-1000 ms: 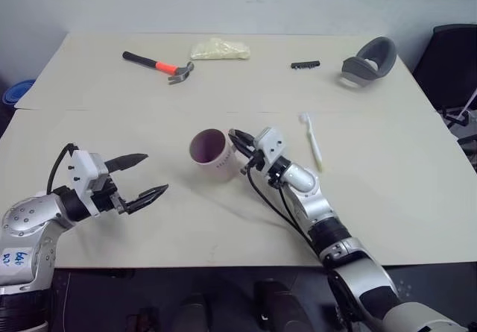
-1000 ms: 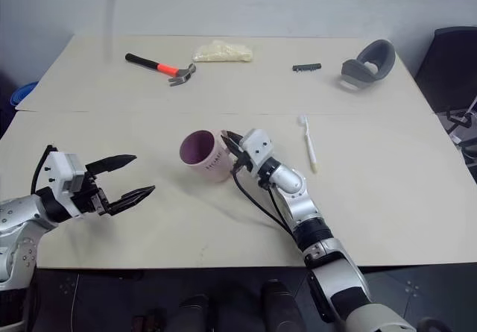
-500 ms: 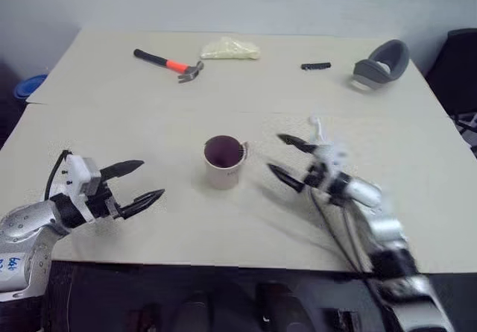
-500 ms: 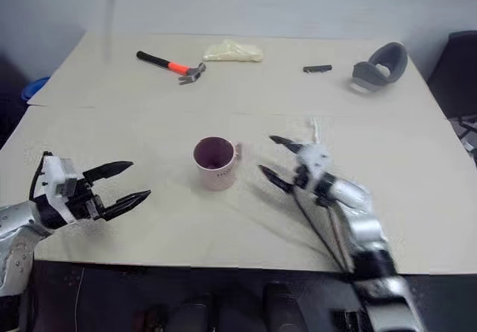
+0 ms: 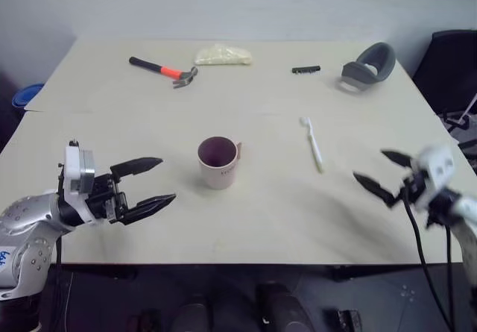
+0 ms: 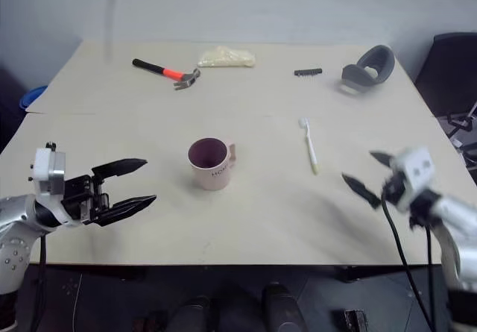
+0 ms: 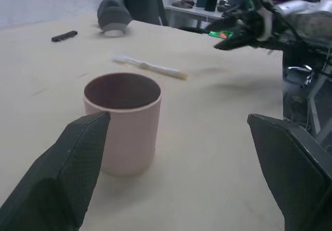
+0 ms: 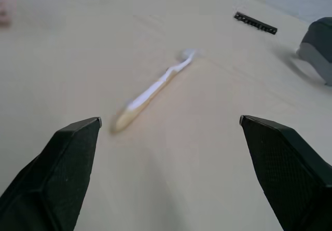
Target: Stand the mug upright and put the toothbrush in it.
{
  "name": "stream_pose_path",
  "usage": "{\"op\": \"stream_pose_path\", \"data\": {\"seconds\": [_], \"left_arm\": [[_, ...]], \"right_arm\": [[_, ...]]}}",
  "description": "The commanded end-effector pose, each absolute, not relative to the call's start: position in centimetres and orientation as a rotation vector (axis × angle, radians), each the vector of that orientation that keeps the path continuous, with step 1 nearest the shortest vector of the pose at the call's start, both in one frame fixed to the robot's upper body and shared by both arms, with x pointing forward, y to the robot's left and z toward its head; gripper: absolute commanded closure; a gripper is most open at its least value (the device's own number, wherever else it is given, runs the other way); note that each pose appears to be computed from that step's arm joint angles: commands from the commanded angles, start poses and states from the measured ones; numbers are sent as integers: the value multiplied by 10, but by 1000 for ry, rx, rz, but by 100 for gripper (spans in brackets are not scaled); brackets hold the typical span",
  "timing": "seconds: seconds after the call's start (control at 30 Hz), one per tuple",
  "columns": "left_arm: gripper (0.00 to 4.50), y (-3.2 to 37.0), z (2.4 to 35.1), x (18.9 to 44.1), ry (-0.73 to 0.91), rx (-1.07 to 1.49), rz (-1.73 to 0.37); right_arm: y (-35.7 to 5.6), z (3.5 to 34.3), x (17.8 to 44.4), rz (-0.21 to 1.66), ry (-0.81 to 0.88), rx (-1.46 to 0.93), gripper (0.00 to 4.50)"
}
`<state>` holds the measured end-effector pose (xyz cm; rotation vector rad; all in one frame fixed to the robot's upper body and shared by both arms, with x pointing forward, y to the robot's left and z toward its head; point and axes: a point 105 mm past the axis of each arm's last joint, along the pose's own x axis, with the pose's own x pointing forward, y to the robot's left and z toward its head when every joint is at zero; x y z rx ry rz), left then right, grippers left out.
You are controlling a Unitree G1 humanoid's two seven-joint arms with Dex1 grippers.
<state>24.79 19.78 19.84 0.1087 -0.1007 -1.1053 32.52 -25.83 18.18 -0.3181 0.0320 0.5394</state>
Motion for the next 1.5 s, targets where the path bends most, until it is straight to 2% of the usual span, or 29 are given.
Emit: {"op": "stream_pose_path", "data": {"seconds": [0.03,0.23,0.3,0.33,0.4,0.6,0.7,0.77,0.8,0.87,0.93,1.03,1.17,1.27,1.4,1.5], "left_arm": [[0,195,204,247,-108,158,-1119],[0,191,207,249,-120,183,-1120],[0,190,208,248,-123,184,-1118],[0,191,207,248,-122,187,-1116],[0,191,207,247,-122,191,-1111],[0,197,206,243,-120,197,-1080],[0,197,207,243,-125,200,-1073],[0,197,208,243,-133,198,-1067],[0,198,208,243,-135,197,-1065],[0,200,206,243,-131,177,-1051],[0,206,201,244,-116,153,-1024],[0,215,191,246,-91,129,-981],[0,220,179,247,-70,94,-940],[0,218,177,247,-70,88,-937],[0,219,175,249,-73,89,-923],[0,223,171,249,-66,123,-905]], "right_arm": [[-251,178,350,534,195,-261,3],[-240,166,395,484,476,-229,3],[-230,161,402,511,566,-154,3],[-229,157,404,519,601,-159,20],[-231,152,408,522,639,-189,65],[-234,146,416,509,694,-240,271],[-228,155,421,550,627,-251,378],[-215,172,424,635,490,-206,436],[-211,178,425,665,444,-192,437],[-176,211,412,912,147,-112,437],[-139,246,384,1127,-178,-9,437],[-100,269,359,1246,-399,149,437],[-38,274,337,1344,-506,257,437],[-9,255,334,1372,-496,254,437],[11,235,337,1377,-465,268,437],[16,217,334,1411,-455,204,338]]}}
